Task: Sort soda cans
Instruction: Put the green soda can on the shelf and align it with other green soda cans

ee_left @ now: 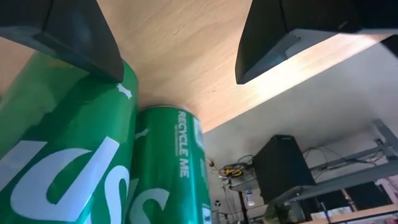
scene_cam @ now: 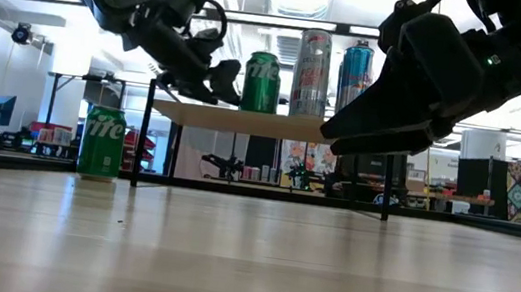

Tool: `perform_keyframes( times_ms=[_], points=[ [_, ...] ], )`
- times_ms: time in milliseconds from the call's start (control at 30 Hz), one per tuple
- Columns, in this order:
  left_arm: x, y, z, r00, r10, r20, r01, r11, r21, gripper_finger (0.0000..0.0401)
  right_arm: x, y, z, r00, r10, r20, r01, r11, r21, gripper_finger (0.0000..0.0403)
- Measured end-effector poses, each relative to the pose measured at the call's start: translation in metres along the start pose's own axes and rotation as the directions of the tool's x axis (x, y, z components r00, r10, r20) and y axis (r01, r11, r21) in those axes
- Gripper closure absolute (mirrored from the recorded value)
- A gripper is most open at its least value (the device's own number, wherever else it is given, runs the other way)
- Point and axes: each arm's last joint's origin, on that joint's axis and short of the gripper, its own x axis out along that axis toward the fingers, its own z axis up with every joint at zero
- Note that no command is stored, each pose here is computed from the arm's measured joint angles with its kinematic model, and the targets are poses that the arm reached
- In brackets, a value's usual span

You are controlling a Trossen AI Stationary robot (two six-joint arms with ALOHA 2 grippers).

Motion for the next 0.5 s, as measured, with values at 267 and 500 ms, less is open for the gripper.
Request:
perform_keyframes(
  times_ms=[267,500],
  points=[
    [-0.006,0.0,0.004,0.998,-0.066,-0.009,0.066,0.996,0.051,0.0106,0.0,0.0,0.0,1.0,0.0,-0.001,0.0,1.0,-0.001,0.0058],
    [-0.045,0.016,0.016,0.99,-0.058,-0.131,0.075,0.989,0.131,0.0106,-0.002,0.0,0.001,1.0,0.003,0.001,-0.003,1.0,-0.007,0.0058]
  ],
)
